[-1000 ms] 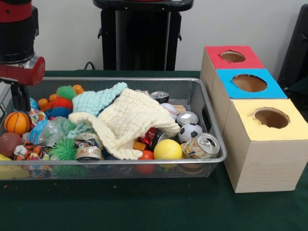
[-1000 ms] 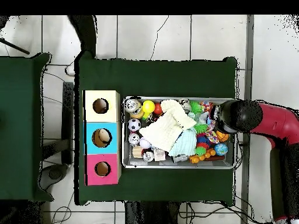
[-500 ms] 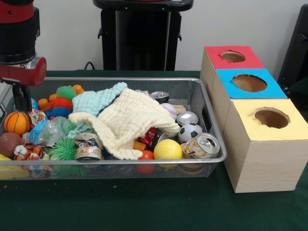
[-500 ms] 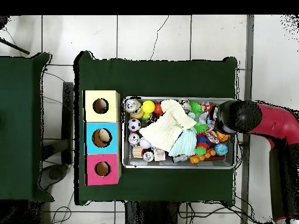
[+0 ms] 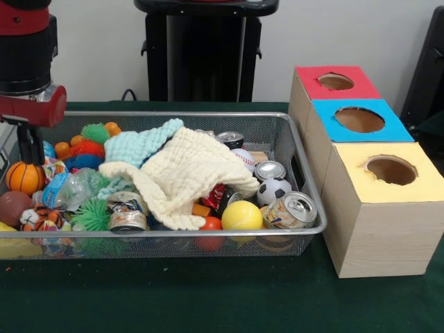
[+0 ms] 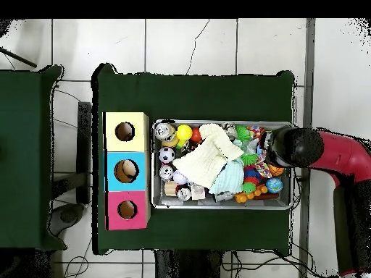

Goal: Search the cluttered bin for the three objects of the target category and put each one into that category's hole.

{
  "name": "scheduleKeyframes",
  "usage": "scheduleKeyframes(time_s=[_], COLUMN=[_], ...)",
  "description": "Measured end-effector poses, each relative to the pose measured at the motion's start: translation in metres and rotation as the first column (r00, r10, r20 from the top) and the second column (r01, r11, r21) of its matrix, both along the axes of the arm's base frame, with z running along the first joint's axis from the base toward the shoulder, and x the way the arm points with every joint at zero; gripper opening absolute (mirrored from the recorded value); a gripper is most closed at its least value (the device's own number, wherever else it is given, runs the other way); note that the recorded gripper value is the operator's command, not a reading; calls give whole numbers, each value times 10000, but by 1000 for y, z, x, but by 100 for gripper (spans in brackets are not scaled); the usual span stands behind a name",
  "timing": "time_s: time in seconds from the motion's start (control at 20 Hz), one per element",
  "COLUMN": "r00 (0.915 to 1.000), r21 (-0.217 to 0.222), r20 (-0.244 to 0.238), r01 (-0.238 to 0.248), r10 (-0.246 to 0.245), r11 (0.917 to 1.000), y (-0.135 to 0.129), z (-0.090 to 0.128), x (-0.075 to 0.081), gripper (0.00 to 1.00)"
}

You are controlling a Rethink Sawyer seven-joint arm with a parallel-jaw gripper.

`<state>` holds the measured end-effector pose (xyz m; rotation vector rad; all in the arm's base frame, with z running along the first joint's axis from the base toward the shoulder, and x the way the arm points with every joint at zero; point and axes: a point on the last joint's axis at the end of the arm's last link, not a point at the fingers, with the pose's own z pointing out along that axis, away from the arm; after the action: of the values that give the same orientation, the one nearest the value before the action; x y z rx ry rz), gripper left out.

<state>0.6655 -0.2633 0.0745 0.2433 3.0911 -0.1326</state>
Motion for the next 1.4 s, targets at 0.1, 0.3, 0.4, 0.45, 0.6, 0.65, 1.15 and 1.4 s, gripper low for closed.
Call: scheduleKeyframes(time_s=[0.1, 0.3, 0.4, 0.45, 0.6, 0.65, 1.15, 1.4], r00=[10000, 10000, 10000, 10000, 10000, 9999, 9996, 9997], r21=[0, 18, 14, 12, -45, -73, -190, -201], r20=[33, 8, 7, 6, -13, -24, -140, -159], r01=[-22, -29, -33, -37, -93, -119, -245, -186], r10=[22, 29, 33, 37, 93, 118, 243, 183], r11=[10000, 10000, 10000, 10000, 9999, 9999, 9995, 9996], y=[0, 1, 1, 1, 0, 0, -3, -8], z=[-2, -3, -3, -3, -4, -4, -8, -8], x=[-2, -4, -4, -4, -5, -5, -13, -16], gripper=[0, 0, 0, 0, 0, 0, 0, 0])
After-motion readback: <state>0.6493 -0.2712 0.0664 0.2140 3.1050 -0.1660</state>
